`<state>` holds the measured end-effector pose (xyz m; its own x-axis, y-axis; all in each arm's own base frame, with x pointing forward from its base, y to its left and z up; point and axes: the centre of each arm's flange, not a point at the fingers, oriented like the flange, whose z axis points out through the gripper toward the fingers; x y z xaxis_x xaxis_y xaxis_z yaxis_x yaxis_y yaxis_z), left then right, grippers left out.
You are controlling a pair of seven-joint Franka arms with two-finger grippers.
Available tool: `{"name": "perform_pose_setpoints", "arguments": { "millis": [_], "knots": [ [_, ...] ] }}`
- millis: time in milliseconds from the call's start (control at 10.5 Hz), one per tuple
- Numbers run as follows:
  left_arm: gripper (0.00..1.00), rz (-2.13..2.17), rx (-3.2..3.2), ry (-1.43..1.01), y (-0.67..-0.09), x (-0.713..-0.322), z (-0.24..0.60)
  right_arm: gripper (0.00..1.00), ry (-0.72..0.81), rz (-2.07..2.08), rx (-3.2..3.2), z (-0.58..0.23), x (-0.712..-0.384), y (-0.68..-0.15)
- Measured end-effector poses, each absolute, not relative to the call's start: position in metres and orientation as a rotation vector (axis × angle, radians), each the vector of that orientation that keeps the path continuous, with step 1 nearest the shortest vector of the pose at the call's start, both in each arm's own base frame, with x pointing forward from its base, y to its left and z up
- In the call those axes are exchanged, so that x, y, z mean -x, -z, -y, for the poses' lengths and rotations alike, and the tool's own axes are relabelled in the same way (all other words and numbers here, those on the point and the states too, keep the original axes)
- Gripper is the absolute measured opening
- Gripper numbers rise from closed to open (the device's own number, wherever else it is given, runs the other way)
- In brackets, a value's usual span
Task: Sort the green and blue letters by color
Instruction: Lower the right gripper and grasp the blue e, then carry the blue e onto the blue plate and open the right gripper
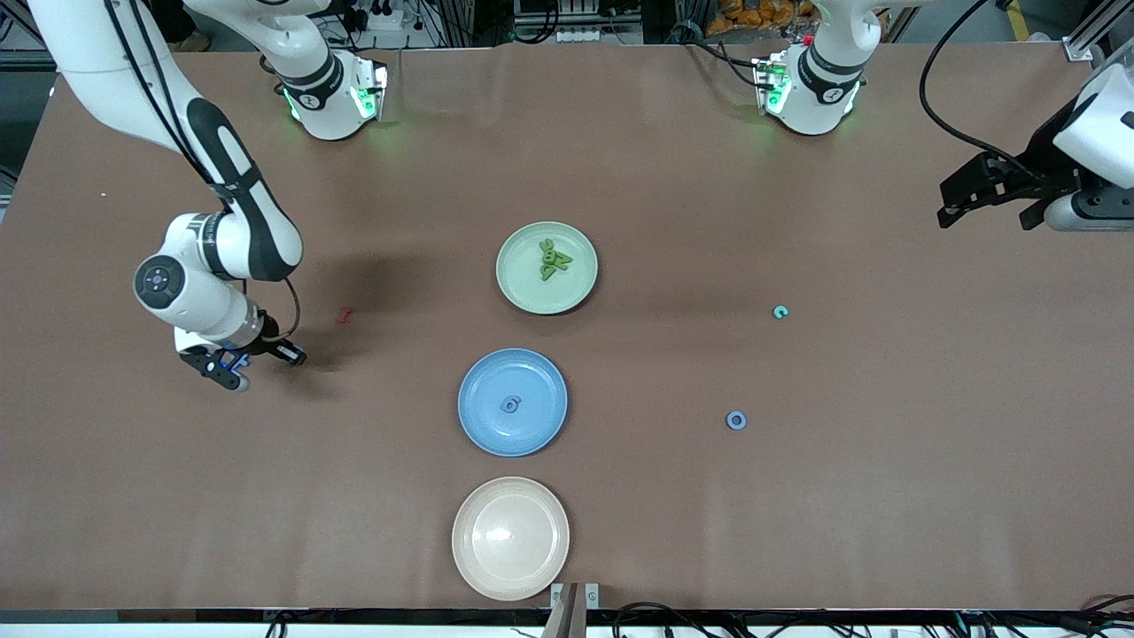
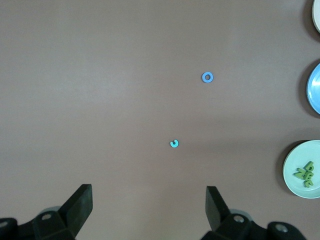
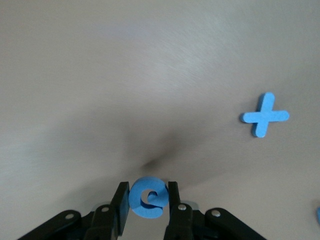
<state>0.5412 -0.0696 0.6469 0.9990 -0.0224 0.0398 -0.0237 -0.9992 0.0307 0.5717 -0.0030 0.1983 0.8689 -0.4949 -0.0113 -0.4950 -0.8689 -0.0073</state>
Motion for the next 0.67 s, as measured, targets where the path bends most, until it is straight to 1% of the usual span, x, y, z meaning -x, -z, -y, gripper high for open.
{"name": "perform_pose_setpoints", "arguments": {
  "millis": [95,285,381,666],
  "knots": [
    [1.00,0.045,-3.109,-0.061,-0.647,-0.541,0.073,0.36,-0.024,-0.765,3.034,-0.011,-0.586,-0.222],
    [1.00,0.055,-3.109,-0.061,-0.647,-0.540,0.076,0.36,0.046,-0.657,3.038,-0.058,-0.605,-0.260],
    [1.00,0.056,-3.109,-0.060,-0.647,-0.540,0.077,0.36,0.084,-0.601,3.030,-0.092,-0.611,-0.273],
    [1.00,0.058,-3.109,-0.057,-0.645,-0.541,0.077,0.36,0.157,-0.379,3.024,-0.196,-0.614,-0.292]
  ]
}}
